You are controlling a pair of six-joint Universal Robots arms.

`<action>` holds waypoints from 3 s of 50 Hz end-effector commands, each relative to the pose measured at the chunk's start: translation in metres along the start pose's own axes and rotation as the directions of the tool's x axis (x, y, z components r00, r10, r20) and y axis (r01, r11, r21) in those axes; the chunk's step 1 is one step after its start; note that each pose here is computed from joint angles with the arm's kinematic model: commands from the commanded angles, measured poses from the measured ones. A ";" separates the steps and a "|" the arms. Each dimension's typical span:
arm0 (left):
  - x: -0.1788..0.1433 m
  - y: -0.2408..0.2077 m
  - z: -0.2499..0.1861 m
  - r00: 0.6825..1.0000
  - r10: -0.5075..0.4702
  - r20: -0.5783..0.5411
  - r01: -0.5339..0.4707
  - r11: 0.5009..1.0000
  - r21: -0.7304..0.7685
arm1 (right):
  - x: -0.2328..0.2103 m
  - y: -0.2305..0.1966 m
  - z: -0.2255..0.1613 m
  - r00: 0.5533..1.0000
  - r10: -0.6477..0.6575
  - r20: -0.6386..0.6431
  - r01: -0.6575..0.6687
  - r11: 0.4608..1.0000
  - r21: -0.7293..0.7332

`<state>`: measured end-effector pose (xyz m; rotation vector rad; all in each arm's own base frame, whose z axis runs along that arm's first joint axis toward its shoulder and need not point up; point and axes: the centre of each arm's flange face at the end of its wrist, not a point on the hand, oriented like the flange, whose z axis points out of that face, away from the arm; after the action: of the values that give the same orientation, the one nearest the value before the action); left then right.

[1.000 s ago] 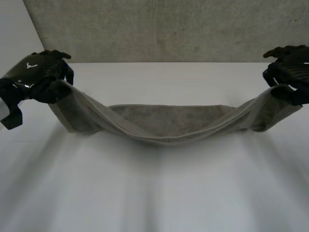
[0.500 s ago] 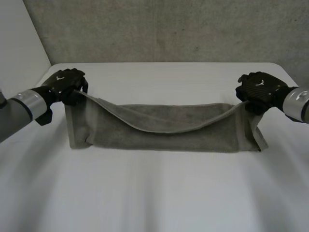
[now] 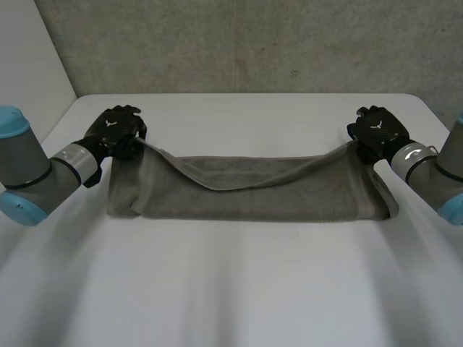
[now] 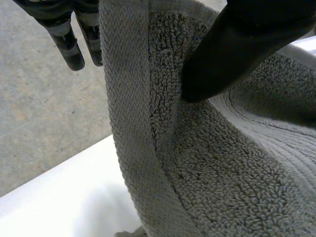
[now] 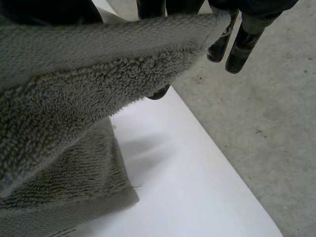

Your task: Fold the towel.

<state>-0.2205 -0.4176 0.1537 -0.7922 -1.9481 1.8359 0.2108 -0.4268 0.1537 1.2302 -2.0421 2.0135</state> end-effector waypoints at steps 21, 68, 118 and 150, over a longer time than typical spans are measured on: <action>-0.002 0.011 0.014 0.999 0.004 0.048 -0.004 1.000 -0.002 | 0.001 0.028 0.025 0.995 -0.021 -0.094 0.022 1.000 0.004; 0.031 -0.032 -0.082 0.996 -0.059 0.065 0.067 0.989 -0.133 | 0.061 -0.030 -0.072 0.984 0.050 -0.169 -0.060 0.997 -0.055; 0.066 -0.012 -0.099 0.987 -0.156 0.033 0.159 0.975 -0.157 | -0.040 0.038 -0.123 0.997 0.074 0.034 -0.067 0.985 -0.161; 0.070 -0.007 -0.101 0.988 -0.152 0.027 0.154 0.977 -0.150 | -0.010 0.067 -0.098 0.998 -0.019 -0.064 0.009 0.987 -0.163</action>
<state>-0.2158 -0.2952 0.1621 -0.6531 -2.1149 1.6262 0.1361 -0.3465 0.1157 1.1371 -2.0894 1.8324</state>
